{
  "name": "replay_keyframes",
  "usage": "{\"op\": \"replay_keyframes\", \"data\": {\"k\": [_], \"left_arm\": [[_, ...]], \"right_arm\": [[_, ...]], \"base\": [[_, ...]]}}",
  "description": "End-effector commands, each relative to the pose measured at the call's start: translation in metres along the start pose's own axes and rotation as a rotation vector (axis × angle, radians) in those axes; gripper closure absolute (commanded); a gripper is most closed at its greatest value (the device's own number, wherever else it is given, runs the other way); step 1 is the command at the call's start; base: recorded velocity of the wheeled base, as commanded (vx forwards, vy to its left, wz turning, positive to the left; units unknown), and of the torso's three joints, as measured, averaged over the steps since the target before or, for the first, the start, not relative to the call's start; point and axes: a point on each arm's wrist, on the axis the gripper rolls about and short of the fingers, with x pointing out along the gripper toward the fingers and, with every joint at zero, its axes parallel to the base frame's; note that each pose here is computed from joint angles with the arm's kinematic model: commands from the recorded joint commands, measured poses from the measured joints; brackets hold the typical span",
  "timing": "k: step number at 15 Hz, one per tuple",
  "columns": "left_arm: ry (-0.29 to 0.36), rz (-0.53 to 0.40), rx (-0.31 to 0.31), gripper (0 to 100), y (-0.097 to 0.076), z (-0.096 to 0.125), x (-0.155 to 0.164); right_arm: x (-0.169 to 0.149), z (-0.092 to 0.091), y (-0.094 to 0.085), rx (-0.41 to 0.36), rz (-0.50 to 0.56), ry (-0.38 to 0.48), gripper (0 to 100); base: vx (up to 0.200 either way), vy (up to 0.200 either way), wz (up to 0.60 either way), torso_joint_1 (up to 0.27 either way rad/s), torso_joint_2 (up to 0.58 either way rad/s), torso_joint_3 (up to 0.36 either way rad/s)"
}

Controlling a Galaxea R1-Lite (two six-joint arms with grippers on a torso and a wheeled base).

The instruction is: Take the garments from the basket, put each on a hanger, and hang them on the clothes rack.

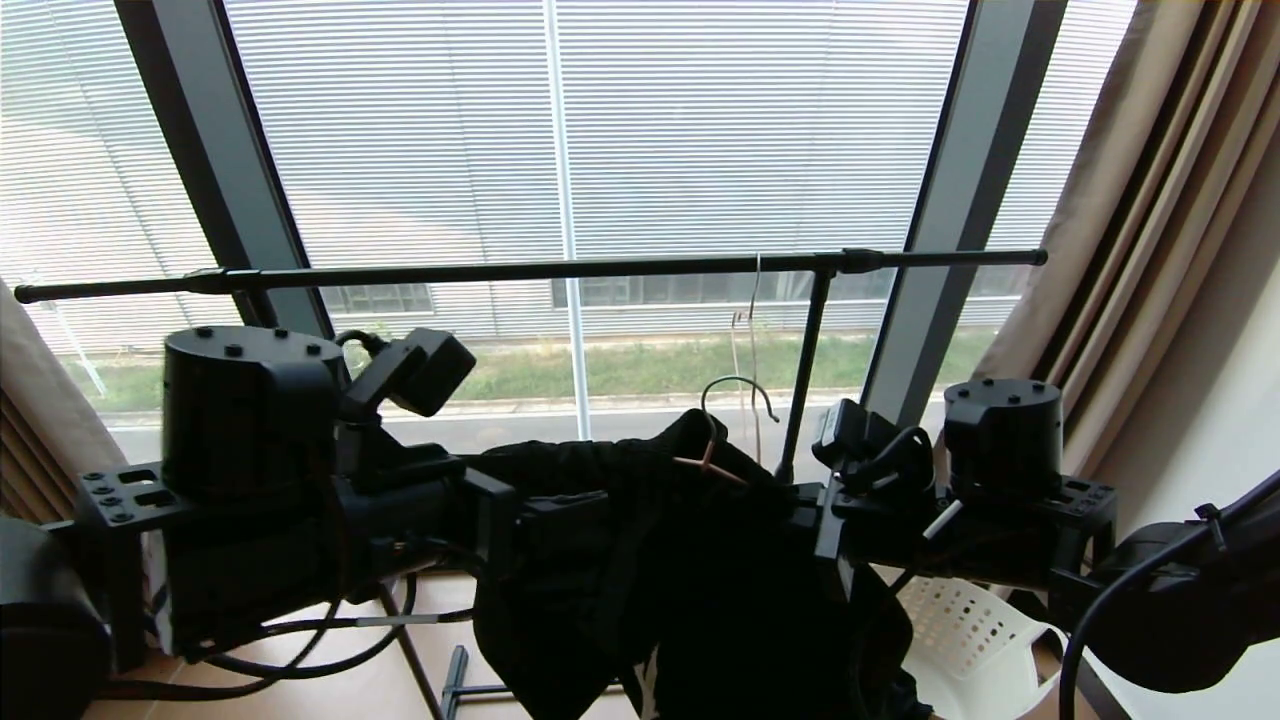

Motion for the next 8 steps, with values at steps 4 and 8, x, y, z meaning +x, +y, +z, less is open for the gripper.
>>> {"op": "replay_keyframes", "data": {"k": [4, 8], "left_arm": [[-0.018, -0.106, 0.254, 0, 0.037, 0.009, -0.039], [0.02, -0.245, 0.549, 0, 0.049, -0.002, -0.011]], "right_arm": [[0.008, -0.009, 0.0, -0.037, 0.033, 0.021, 100], [0.007, -0.008, 0.001, -0.166, 0.115, -0.024, 100]], "base": [[0.0, 0.0, 0.0, 0.0, 0.0, 0.0], [0.0, 0.0, 0.0, 0.0, 0.0, 0.0]]}}
